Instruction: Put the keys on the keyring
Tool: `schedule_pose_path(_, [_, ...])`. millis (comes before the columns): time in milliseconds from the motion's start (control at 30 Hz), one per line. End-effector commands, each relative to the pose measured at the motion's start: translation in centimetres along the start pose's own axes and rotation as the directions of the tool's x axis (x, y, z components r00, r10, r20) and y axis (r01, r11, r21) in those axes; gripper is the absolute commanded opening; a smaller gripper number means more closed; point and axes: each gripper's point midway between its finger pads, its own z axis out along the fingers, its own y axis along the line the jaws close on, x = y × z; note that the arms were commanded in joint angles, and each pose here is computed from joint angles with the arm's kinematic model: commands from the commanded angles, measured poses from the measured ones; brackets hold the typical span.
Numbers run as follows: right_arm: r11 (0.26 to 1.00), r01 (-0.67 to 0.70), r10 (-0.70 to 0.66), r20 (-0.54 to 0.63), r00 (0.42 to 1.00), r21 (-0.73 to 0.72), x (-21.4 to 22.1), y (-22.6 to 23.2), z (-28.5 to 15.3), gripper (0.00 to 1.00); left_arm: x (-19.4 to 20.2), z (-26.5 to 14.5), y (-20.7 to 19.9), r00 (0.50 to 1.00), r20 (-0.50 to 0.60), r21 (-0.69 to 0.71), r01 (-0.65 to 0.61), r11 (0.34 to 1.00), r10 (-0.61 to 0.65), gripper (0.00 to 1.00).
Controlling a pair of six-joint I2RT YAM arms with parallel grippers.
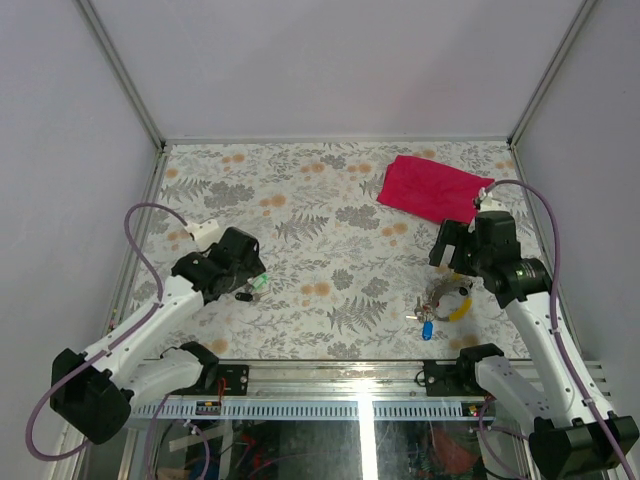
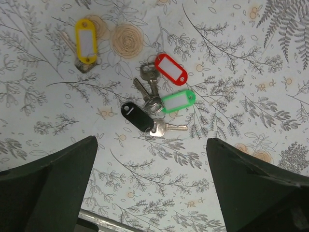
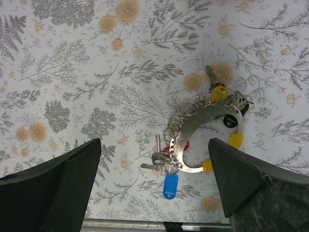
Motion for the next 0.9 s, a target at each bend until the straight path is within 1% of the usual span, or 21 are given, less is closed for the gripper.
schedule_pose_path(0, [0.995,-0.040,0.037,0.029,0.999,0.088,-0.8,-1.4,-0.3,0.99,-0.4,0.8,-2.5,1.000,0.001,0.084,0.012,0.996,-0.012,1.00])
schedule_pose_path(167, [0.992,-0.036,0.045,-0.070,0.997,0.117,1.4,-1.9,1.1,1.00,-1.8,0.4,-4.2,0.997,0.042,0.137,-0.070,0.988,0.064,1.00])
schedule_pose_path(267, [0.990,-0.068,0.085,-0.145,0.986,0.122,3.2,-1.8,2.1,0.97,-2.6,0.1,-5.0,0.992,0.064,0.159,-0.122,0.980,0.113,1.00])
schedule_pose_path(333, [0.986,-0.099,0.122,-0.174,0.977,0.138,4.3,-2.0,2.6,0.95,-3.1,-0.2,-5.3,0.987,0.078,0.165,-0.150,0.975,0.139,1.00])
schedule_pose_path(500, [0.962,-0.189,0.224,-0.173,0.959,0.196,5.7,-2.6,3.8,0.93,-4.3,-0.9,-5.3,0.975,0.122,0.161,-0.203,0.966,0.184,1.00])
schedule_pose_path(633, [0.944,-0.277,0.310,-0.190,0.932,0.181,7.2,-1.9,5.5,0.95,-5.2,-1.6,-5.0,0.966,0.162,0.155,-0.225,0.962,0.200,1.00])
schedule_pose_path(733, [0.927,-0.309,0.348,-0.185,0.919,0.210,8.1,-2.3,6.5,0.96,-5.8,-2.1,-5.0,0.960,0.185,0.161,-0.243,0.957,0.213,1.00])
schedule_pose_path(867, [0.912,-0.322,0.366,-0.150,0.918,0.255,8.3,-3.3,7.4,0.96,-6.0,-2.2,-4.5,0.952,0.205,0.147,-0.260,0.954,0.227,1.00])
